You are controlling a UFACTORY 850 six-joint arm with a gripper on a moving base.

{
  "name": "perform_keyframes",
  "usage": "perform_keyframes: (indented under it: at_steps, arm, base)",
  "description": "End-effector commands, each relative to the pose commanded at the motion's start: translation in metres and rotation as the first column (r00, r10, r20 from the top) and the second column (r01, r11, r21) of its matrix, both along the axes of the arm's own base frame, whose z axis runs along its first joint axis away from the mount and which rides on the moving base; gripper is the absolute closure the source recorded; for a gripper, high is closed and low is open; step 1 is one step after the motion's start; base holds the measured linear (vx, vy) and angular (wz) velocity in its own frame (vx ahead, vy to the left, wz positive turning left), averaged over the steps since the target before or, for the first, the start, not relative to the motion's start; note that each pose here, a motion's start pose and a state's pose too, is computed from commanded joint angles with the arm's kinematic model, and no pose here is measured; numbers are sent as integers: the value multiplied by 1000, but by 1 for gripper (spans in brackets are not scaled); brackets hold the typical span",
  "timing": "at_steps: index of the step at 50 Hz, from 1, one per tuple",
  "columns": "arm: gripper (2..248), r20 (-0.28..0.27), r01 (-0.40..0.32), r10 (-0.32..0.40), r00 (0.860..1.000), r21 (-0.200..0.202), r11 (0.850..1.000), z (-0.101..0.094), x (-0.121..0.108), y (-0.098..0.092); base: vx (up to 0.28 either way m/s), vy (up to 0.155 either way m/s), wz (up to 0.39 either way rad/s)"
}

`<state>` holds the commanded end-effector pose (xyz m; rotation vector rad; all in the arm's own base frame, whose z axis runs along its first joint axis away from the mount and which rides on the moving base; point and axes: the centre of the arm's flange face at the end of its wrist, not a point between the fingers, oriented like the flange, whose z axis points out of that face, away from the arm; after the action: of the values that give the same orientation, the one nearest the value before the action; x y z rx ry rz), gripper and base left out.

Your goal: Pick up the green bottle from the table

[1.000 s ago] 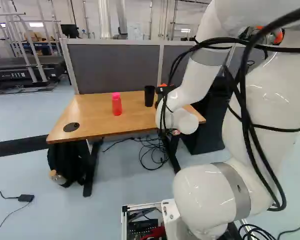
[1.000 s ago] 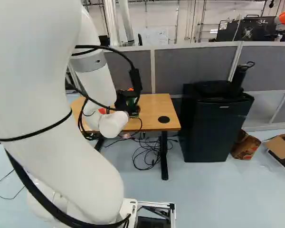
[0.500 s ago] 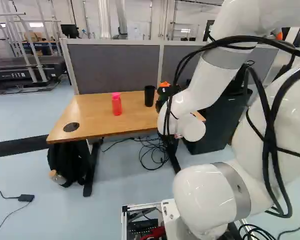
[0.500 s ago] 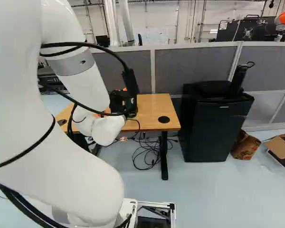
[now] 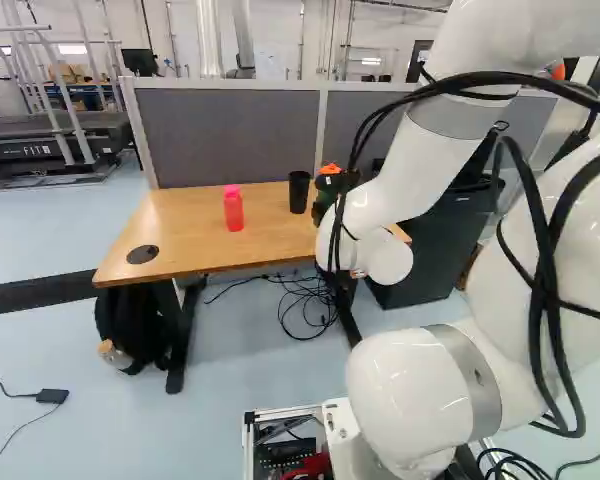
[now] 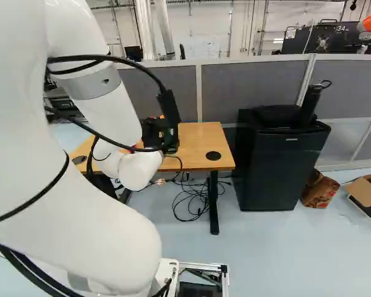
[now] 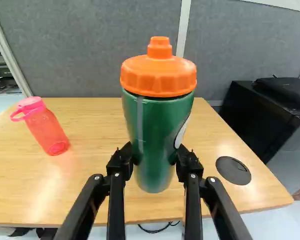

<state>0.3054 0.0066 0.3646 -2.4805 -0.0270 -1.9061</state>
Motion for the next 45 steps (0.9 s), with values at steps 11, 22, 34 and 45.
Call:
perform_keyframes:
  at_steps: [11,22,34,45]
  arm:
    - [142,-15,5,-5,1000,0,1000,1,-7,-2]
    - [142,-36,11,-11,999,-1,1000,1,-18,-4]
    - [142,-55,17,-17,998,-1,1000,1,-27,-5]
    - [142,-66,20,-20,998,-1,1000,1,-33,-6]
  base:
    - [0,0,0]
    - [0,0,0]
    - [0,0,0]
    - [0,0,0]
